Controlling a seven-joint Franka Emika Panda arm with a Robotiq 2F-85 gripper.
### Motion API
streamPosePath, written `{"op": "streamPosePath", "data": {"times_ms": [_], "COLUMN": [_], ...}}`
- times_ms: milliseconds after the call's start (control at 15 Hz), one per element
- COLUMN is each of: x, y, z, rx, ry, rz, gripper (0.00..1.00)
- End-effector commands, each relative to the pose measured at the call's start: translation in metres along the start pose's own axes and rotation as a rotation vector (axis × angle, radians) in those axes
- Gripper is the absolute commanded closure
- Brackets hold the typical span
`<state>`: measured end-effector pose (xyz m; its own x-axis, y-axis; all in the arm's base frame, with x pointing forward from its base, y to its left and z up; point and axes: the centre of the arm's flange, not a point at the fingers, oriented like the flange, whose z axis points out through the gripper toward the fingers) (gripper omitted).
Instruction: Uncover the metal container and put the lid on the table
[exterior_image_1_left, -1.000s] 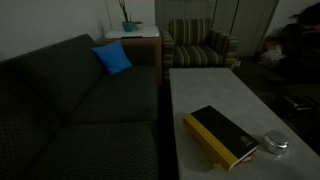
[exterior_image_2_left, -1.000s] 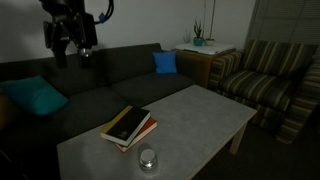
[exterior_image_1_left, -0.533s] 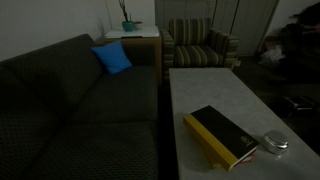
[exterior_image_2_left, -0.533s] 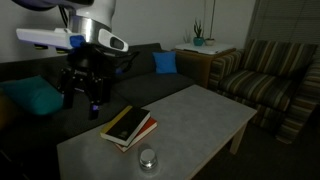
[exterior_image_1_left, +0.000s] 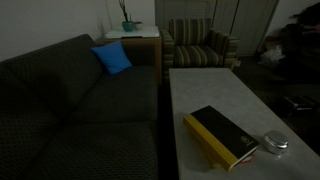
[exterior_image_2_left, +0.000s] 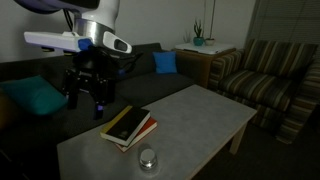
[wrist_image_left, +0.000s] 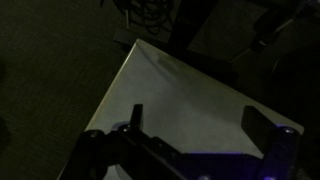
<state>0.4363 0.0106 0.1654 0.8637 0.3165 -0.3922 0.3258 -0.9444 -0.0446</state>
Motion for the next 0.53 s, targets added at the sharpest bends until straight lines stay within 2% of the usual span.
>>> {"op": "streamPosePath", "data": {"times_ms": [0, 200, 467], "x": [0.021, 0.046, 0.073], "y": [0.019, 0.038, 0.063], "z": [0.021, 0.053, 0.114], "rx": [-0.015, 0.036, 0.142], "ry": [0.037, 0.071, 0.030], "rz": [-0.031, -0.053, -0.064], "gripper": [0.00, 0.00, 0.00]}}
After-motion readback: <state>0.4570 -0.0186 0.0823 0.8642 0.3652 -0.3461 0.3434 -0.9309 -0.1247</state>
